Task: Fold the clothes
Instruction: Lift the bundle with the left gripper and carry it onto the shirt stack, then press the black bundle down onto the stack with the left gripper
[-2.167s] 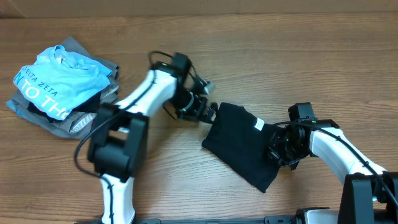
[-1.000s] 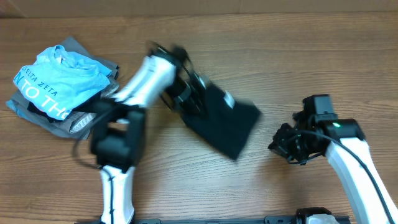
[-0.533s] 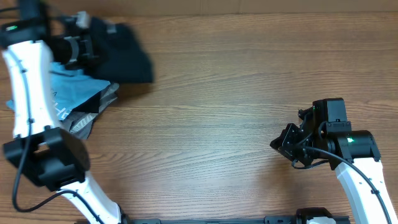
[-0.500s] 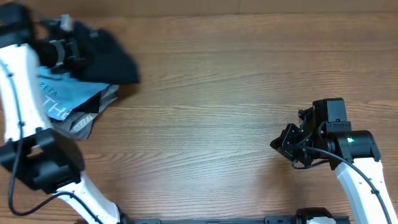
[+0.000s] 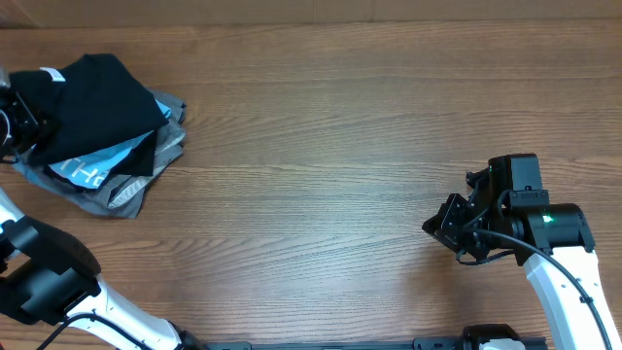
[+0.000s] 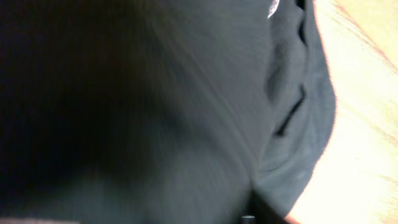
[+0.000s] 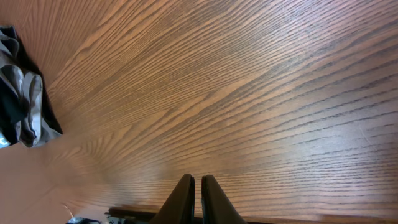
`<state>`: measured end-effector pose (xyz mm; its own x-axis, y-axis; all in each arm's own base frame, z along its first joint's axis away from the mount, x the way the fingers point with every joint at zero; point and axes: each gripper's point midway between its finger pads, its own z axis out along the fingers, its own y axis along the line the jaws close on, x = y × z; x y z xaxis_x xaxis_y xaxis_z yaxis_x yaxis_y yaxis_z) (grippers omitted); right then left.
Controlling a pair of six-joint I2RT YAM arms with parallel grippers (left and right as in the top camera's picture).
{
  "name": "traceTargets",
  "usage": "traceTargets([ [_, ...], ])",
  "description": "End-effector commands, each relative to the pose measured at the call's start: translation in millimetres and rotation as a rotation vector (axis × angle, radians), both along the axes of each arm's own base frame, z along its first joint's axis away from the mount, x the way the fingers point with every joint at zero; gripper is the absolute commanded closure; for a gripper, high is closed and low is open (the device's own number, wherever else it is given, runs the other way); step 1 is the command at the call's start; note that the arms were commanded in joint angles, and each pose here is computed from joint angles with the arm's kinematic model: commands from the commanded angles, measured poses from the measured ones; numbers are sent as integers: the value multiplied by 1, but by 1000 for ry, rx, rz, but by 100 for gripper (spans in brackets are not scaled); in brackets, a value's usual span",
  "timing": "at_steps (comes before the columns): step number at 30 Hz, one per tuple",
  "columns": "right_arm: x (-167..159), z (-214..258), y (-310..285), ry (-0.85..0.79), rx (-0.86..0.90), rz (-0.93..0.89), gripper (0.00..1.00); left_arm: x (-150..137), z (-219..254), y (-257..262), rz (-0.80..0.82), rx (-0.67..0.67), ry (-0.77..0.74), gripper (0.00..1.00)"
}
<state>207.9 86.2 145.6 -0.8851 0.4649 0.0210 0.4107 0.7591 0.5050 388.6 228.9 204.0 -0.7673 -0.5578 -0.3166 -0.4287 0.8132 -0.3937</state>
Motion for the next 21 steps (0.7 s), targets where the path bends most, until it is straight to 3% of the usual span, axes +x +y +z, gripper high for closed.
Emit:
traceTargets([
  [1, 2, 7, 0, -27, 4, 5, 91, -9, 0, 10, 57, 1, 30, 21],
  [5, 0, 6, 0, -20, 2, 12, 91, -17, 20, 10, 67, 20, 20, 8],
  [10, -3, 4, -2, -19, -19, 27, 89, -19, 88, 6, 65, 142, -120, 11],
  [12, -2, 4, -3, -20, -24, 26, 89, -19, 116, -4, 46, 179, -194, 30],
  [13, -2, 4, -4, -21, -29, 24, 88, -16, 125, -11, 19, 192, -222, 57],
  [15, 1, 4, -4, -32, -33, 23, 85, -9, 129, -30, -67, 223, -237, 80],
  [17, 2, 4, -5, -36, -35, 21, 85, 0, 115, -43, -119, 234, -199, 95],
  [21, -1, 4, -5, -25, -35, 22, 85, 16, 50, -40, -72, 223, -24, 95],
])
